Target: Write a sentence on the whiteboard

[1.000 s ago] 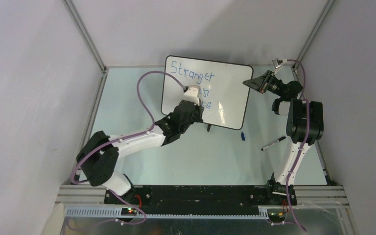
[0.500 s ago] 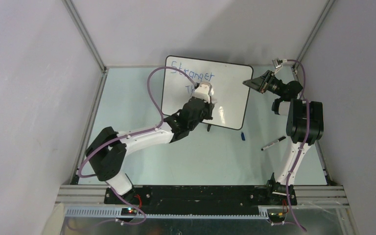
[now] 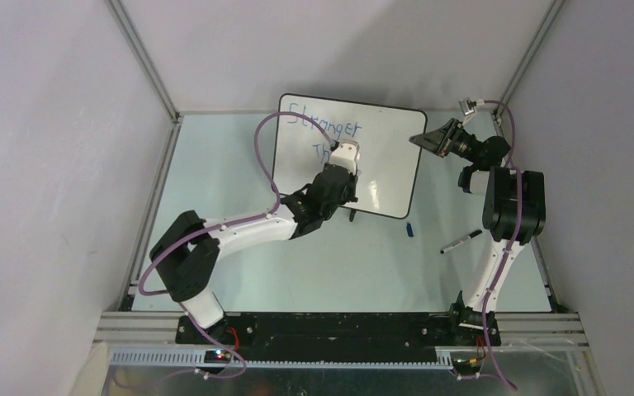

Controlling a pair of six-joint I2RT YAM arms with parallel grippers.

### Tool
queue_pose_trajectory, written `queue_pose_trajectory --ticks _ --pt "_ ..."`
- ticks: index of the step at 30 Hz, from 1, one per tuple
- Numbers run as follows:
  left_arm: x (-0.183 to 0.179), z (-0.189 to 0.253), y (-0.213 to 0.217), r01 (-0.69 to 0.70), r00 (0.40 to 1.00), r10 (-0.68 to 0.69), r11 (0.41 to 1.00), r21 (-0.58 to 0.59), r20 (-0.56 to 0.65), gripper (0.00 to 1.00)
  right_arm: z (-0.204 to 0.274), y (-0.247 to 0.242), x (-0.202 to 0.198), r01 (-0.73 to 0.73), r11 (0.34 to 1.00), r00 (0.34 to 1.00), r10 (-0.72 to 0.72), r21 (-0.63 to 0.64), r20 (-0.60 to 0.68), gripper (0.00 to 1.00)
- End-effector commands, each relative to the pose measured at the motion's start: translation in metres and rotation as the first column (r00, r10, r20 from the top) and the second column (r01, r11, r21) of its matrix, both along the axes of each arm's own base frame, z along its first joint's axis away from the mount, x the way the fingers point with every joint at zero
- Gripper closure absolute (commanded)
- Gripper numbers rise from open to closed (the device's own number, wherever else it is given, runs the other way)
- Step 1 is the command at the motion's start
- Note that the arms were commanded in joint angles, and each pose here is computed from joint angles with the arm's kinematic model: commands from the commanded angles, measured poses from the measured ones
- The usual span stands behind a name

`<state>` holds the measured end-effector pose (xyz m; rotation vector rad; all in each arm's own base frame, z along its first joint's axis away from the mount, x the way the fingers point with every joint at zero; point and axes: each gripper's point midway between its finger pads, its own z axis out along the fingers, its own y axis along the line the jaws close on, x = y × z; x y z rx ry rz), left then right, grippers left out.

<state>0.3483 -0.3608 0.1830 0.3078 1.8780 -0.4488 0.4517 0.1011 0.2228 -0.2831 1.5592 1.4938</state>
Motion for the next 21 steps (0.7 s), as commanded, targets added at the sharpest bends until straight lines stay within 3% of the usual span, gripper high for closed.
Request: queue_pose_trajectory --ticks 1,21 --pt "0.011 0.024 0.0 -0.039 0.997 0.039 0.999 -0.002 0.063 1.0 0.036 0.004 -0.009 -0.004 1.0 0.997 0.003 0.011 0.073 1.0" --pt "0.017 0.019 -0.012 -0.001 0.999 0.001 1.0 0.008 0.039 1.0 0.036 0.004 -0.01 -0.008 1.0 0.997 0.007 0.009 0.071 1.0"
